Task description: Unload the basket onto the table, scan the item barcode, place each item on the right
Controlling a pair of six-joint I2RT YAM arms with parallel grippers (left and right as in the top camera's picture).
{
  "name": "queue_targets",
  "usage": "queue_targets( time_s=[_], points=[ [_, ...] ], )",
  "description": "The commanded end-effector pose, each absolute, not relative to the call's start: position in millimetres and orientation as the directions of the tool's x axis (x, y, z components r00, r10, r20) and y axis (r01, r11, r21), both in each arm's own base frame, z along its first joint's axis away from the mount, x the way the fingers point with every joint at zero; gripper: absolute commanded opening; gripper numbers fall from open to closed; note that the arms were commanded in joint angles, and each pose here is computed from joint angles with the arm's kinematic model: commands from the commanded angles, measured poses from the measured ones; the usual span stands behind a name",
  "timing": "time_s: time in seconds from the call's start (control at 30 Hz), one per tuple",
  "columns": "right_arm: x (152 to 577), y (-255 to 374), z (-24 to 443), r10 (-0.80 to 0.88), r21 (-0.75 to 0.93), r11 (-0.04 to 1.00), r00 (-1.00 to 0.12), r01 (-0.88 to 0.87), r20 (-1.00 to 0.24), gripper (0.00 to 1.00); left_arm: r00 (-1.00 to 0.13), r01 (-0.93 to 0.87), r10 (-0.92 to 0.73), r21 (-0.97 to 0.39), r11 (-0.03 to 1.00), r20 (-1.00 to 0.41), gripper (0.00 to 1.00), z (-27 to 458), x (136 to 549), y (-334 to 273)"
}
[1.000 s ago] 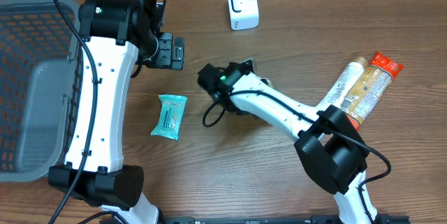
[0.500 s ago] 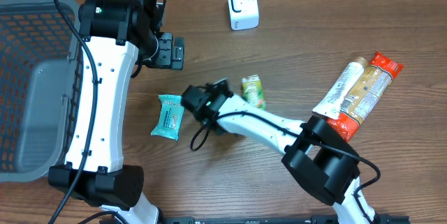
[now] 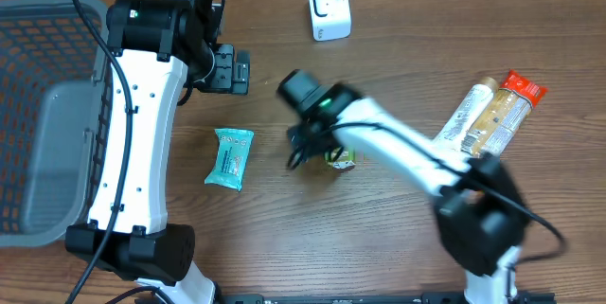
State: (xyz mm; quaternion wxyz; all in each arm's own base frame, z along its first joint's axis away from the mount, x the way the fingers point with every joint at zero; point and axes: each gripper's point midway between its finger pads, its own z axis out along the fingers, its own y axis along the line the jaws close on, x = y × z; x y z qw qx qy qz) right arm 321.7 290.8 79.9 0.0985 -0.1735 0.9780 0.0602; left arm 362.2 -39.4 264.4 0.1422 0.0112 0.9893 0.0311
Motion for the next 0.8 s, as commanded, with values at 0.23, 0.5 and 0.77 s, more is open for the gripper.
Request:
queue_targets(
  time_s=[0.23, 0.5, 0.77],
  points=[
    [351, 233, 126, -0.193, 0.217, 0.943, -0.946, -0.252, -0.260, 0.86, -0.961, 0.023, 0.041, 0.068, 0.997, -0.275, 1.00, 262, 364, -38],
    [319, 236, 62, -0.185, 0.365, 0.907, -0.978, -0.209, -0.099, 0.79, -0.961, 0.023, 0.041, 0.068, 0.997, -0.275, 0.99, 262, 364, -38],
    [311, 238, 35, -0.173, 0.445, 0.873, -0.980, -0.200, -0.101, 0.58, -0.961, 0.023, 0.041, 0.068, 0.997, -0.275, 0.99, 262, 364, -38]
  ],
)
